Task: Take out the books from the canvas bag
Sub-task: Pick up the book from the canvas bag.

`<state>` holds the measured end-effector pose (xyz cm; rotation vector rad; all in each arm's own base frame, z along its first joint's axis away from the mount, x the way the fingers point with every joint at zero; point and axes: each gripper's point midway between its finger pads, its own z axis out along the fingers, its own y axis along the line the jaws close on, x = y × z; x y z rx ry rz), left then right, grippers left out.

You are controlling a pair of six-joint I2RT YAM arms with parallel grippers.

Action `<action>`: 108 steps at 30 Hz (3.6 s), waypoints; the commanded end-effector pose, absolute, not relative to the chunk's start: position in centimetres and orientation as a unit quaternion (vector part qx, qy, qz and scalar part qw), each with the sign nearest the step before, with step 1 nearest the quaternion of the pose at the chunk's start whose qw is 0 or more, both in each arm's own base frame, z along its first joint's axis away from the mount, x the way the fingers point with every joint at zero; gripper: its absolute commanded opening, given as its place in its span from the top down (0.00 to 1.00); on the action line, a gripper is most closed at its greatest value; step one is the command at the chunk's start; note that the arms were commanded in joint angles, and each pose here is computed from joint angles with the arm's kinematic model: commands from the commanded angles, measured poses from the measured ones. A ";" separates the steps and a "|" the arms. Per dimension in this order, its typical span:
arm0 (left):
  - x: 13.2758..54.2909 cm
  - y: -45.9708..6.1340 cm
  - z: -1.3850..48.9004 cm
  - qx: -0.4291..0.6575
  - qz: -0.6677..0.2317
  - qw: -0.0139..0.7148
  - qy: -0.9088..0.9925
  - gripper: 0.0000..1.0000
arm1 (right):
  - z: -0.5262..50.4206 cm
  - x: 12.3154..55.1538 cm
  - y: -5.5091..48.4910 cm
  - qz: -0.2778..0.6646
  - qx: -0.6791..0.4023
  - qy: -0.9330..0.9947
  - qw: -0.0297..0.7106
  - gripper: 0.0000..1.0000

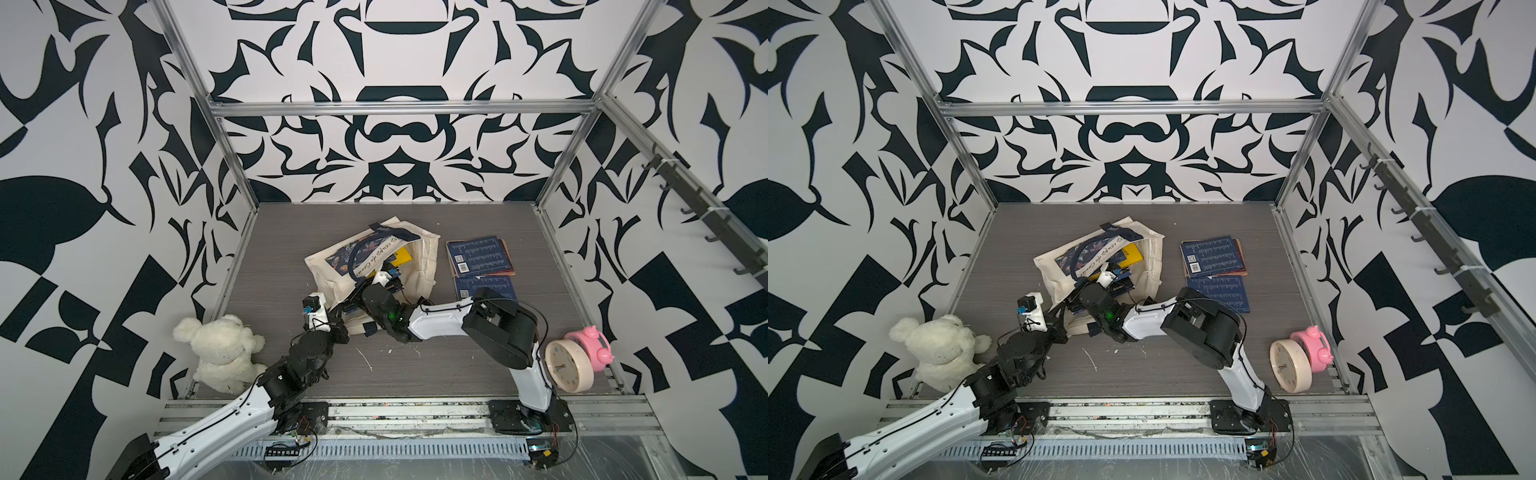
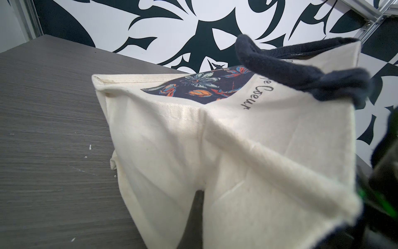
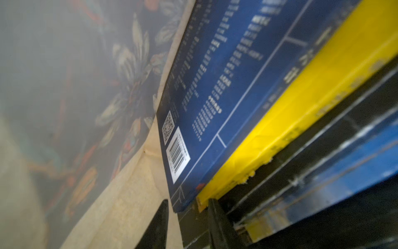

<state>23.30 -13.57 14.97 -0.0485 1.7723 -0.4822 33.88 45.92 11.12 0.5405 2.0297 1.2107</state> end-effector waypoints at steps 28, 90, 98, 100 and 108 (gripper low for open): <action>22.9 -14.5 17.6 -0.018 -0.258 0.627 0.735 1.00 | 20.5 35.2 41.1 0.429 0.185 0.762 0.449 0.47; 22.9 -14.8 17.5 -0.013 -0.260 0.623 0.738 1.00 | 18.2 38.4 45.1 0.506 0.239 0.732 0.389 0.96; 22.9 -14.8 17.4 -0.012 -0.259 0.622 0.739 1.00 | 17.9 38.8 41.7 0.492 0.257 0.730 0.398 1.00; 22.9 -14.8 17.5 -0.012 -0.260 0.622 0.738 1.00 | 17.3 39.6 40.4 0.488 0.269 0.729 0.398 0.99; 22.8 -14.8 17.5 -0.013 -0.261 0.623 0.737 1.00 | 17.5 42.4 38.4 0.484 0.271 0.726 0.407 0.69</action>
